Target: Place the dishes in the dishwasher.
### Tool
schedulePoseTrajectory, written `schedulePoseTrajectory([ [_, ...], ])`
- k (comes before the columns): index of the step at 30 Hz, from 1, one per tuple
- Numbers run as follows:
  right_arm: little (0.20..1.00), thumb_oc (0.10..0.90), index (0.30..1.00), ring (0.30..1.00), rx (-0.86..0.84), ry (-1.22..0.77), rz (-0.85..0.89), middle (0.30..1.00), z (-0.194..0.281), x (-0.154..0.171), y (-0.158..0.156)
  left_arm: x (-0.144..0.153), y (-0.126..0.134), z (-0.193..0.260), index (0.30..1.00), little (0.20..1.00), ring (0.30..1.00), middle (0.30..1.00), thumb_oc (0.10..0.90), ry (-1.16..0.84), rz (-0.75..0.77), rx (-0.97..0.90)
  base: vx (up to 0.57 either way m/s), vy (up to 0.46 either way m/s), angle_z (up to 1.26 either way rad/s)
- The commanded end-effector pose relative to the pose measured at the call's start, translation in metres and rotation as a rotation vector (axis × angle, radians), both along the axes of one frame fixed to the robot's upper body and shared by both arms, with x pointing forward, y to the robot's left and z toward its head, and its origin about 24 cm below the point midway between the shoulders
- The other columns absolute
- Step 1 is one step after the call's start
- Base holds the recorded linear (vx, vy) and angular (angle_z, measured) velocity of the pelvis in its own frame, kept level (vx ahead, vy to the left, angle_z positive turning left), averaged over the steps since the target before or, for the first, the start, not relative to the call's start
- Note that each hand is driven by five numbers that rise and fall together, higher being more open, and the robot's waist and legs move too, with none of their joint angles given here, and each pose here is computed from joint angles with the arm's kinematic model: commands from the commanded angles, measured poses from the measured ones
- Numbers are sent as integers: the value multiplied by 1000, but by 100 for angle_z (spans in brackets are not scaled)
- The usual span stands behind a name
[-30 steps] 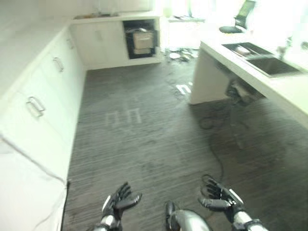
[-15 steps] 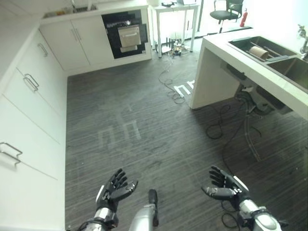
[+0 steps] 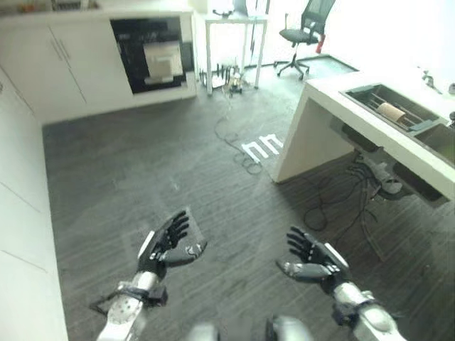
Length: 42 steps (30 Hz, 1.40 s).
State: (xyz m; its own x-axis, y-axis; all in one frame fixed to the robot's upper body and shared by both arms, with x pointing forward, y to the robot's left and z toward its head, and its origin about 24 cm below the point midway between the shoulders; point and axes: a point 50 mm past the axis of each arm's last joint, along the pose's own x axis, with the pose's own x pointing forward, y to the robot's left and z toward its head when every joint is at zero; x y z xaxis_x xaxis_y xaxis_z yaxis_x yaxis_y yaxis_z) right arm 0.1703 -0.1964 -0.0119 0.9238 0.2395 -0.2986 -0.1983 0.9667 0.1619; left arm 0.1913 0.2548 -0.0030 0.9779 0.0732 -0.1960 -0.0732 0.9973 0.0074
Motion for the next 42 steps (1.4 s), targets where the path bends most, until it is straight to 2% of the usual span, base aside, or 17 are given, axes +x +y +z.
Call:
schedulePoseTrajectory([
  [1,900,800,900,900,-15,-279,-48,900,52,26,-24,7,-17,35,900,900,900,900,800,-205,-68,28,564,-293,-37],
  [6,900,800,900,900,-36,-330,-47,900,63,35,-19,7,-20,43,900,900,900,900,800,-268,-54,52,487,-253,-14],
  [11,900,800,900,900,-100,-419,-63,900,86,44,-30,15,-31,76,900,900,900,900,800,-457,-65,22,480,-289,-25],
  [14,900,800,900,900,-138,-479,-61,900,97,43,-33,15,-34,78,900,900,900,900,800,-506,-56,8,348,-262,-85],
  [16,900,800,900,900,-155,-501,-77,900,101,41,-35,14,-40,83,900,900,900,900,800,-564,-57,83,285,-153,-54],
  [21,900,800,900,900,-147,-571,-84,900,120,37,-44,9,-39,109,900,900,900,900,800,-698,-123,108,340,81,-96],
  [25,900,800,900,900,-122,-611,-41,900,135,41,-36,7,-39,126,900,900,900,900,800,-792,-77,95,371,177,-135],
  [28,900,800,900,900,-119,-647,-52,900,142,42,-35,14,-45,141,900,900,900,900,800,-887,-133,90,204,193,-189],
  [34,900,800,900,900,-67,-653,-112,900,139,34,-35,26,-54,152,900,900,900,900,800,-873,-198,40,238,221,-52],
  [42,900,800,900,900,23,-655,-78,900,140,40,-30,29,-54,165,900,900,900,900,800,-865,-267,59,186,14,-33],
])
